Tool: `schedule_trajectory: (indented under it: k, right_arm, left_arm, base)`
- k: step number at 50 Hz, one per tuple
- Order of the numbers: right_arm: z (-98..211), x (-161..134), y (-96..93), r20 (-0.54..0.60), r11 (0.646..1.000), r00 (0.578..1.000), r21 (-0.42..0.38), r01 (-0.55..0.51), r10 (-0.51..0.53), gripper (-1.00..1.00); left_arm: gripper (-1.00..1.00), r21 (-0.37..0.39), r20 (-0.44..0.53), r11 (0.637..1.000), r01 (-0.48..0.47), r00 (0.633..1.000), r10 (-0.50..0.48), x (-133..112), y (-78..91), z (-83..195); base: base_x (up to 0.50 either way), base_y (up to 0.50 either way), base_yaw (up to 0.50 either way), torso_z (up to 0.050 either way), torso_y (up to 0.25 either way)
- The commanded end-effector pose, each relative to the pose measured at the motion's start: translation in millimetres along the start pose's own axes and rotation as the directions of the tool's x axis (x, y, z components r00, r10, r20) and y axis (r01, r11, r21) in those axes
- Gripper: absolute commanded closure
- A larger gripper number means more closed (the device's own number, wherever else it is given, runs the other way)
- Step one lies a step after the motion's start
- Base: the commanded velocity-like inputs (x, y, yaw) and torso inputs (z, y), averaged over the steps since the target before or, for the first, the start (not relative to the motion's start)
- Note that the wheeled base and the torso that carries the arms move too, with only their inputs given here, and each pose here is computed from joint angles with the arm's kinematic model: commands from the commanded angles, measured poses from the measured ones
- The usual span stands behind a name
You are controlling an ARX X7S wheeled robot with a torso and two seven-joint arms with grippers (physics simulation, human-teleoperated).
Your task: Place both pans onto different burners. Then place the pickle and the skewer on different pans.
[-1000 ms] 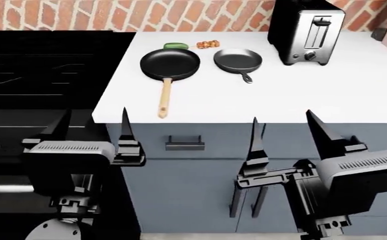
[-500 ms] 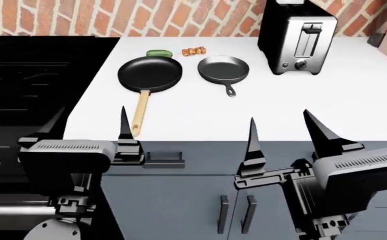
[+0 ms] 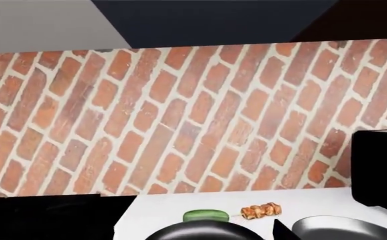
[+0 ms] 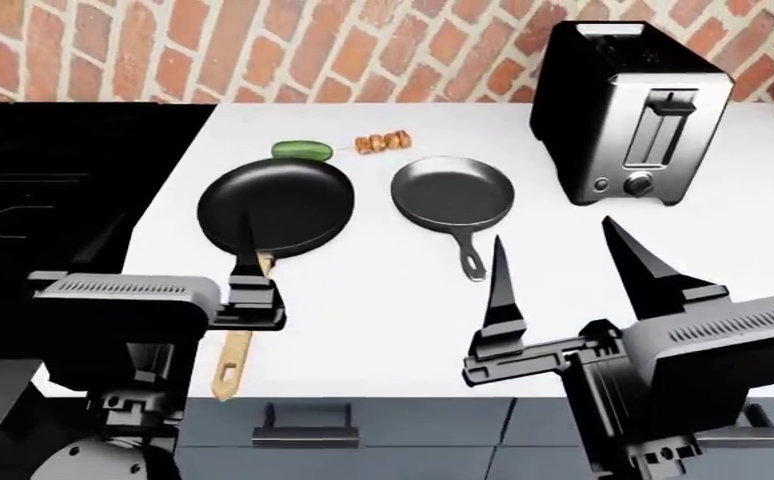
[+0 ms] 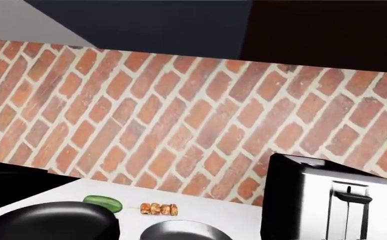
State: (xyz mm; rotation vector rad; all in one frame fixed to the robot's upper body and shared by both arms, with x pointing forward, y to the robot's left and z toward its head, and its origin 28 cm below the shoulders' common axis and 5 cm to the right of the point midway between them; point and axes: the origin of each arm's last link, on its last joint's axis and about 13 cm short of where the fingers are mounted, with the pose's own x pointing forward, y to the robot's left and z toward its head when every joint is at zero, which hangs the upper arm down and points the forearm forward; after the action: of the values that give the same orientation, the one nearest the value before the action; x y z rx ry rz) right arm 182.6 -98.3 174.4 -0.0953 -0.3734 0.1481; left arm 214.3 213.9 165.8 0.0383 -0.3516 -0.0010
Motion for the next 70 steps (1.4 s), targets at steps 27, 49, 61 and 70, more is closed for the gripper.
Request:
schedule_trajectory:
  k: [27, 49, 61, 70]
  right_arm:
    - [4, 1, 3.7, -0.095, 1.000, 0.995, 0.015, -0.006, 0.007, -1.00]
    - [1, 45, 1.5, -0.472, 0.999, 0.881, -0.007, -0.053, 0.043, -1.00]
    - [-17, 53, -0.2, -0.576, 0.999, 0.816, 0.026, -0.030, 0.039, -1.00]
    - [-27, 58, 4.2, -0.618, 0.998, 0.784, 0.037, -0.041, 0.056, -1.00]
  left_arm:
    - [-1.00, -0.036, -0.026, 0.998, 0.049, 0.998, -0.050, -6, 3.5, 14]
    - [-1.00, -0.047, -0.024, 0.998, 0.053, 0.998, -0.054, -8, 6.9, 18]
    - [-1.00, -0.049, -0.024, 0.997, 0.054, 0.998, -0.055, -9, 8.2, 21]
    - [-1.00, -0.055, -0.022, 0.997, 0.051, 0.998, -0.052, -9, 9.7, 23]
  base:
    - [0.26, 0.00, 0.00, 0.000, 0.000]
    - [0.00, 0.00, 0.00, 0.000, 0.000]
    - [0.00, 0.00, 0.00, 0.000, 0.000]
    - [0.00, 0.00, 0.00, 0.000, 0.000]
